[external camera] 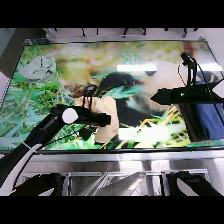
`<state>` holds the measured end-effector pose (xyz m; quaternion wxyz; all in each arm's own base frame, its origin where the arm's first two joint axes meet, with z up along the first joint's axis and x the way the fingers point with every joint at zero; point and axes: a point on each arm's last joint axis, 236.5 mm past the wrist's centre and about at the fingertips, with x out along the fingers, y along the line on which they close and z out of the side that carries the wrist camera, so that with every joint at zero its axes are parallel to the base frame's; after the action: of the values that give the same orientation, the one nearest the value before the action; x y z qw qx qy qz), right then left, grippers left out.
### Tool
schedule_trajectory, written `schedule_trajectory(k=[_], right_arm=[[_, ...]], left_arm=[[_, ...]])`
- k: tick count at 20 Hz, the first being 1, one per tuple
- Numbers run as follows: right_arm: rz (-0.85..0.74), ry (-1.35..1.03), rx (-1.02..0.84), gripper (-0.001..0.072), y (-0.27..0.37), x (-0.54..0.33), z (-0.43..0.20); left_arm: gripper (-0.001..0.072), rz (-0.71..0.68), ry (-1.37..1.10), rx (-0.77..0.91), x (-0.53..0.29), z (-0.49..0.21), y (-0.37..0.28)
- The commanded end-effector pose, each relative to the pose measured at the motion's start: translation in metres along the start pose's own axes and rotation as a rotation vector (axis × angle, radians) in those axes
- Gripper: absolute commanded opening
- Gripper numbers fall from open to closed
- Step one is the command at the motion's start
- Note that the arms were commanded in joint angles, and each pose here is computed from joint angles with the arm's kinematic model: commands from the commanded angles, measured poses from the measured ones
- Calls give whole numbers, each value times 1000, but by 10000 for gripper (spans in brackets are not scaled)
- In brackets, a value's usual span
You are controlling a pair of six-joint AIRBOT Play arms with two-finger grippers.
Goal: Fold the shirts.
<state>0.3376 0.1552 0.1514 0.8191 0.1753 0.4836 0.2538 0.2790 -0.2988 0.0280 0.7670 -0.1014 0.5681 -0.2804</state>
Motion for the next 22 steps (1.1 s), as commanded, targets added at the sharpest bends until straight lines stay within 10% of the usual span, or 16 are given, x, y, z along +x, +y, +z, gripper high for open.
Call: schedule_trajectory(k=[1, 3, 4, 9, 12, 22], right_arm=[[-21, 12, 0, 20, -7, 3, -1], [-22, 22, 6, 20, -9, 6, -2], [-22, 26, 9, 20, -10, 7, -2], [-21, 40, 11, 20, -11, 9, -5], [-21, 51, 18, 20, -13, 13, -8], [98, 100, 123, 20, 6, 29, -23]], left_arm=[[49, -12, 90, 47, 18, -21, -25], [638, 6, 161, 55, 15, -28, -21], [670, 19, 204, 66, 8, -33, -13], [669, 108, 137, 0, -63, -30, 66], [434, 29, 77, -151, -76, -44, 114], [436, -214, 27, -440, 17, -35, 191]])
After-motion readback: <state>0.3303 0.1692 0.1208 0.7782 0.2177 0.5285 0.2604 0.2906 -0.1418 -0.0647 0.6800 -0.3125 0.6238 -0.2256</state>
